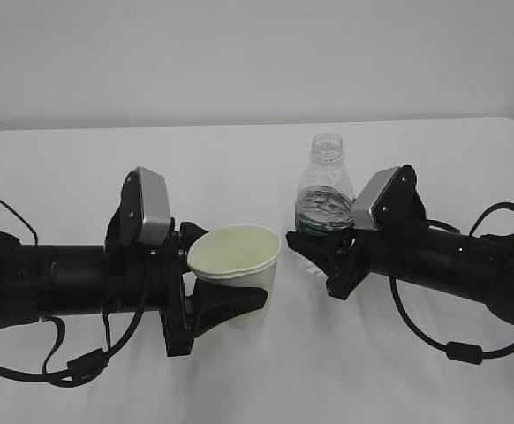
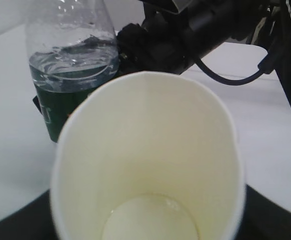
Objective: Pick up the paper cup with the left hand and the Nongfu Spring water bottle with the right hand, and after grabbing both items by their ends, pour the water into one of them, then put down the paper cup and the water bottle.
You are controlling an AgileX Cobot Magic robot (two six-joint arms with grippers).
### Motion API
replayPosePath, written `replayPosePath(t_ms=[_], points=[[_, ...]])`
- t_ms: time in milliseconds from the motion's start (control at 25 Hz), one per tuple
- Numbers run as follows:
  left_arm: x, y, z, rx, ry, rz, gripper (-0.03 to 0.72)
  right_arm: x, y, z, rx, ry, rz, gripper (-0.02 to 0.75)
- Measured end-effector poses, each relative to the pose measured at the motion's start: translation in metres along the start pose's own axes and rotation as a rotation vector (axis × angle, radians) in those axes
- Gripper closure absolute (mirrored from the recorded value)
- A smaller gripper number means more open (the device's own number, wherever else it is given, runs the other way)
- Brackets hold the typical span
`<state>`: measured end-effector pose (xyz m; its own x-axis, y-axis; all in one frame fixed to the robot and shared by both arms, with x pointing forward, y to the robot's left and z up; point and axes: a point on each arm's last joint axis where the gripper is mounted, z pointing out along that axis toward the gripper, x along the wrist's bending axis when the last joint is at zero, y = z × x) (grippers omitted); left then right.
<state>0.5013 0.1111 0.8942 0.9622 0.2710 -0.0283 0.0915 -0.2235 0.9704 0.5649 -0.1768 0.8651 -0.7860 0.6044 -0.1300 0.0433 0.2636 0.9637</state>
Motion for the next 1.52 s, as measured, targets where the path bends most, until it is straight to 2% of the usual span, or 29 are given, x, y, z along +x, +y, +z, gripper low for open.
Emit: replayPosePath(t_ms=[440,800,1080,1520], points=[[-0.004,-0.004,0.003,0.049,-0.013,0.01,0.226,0.001,0.009,-0.002,-0.022,0.027,-0.028,0.316],[-0.007,-0.002,0.004,0.031,-0.042,0.019,0.23,0.0,0.021,-0.004,-0.051,0.029,-0.061,0.316],[-0.022,0.0,0.014,0.029,-0.098,0.034,0.233,0.002,0.022,-0.003,-0.052,0.057,-0.097,0.316],[-0.022,0.0,0.015,0.036,-0.094,0.033,0.235,0.001,0.026,-0.001,-0.067,0.069,-0.201,0.316]])
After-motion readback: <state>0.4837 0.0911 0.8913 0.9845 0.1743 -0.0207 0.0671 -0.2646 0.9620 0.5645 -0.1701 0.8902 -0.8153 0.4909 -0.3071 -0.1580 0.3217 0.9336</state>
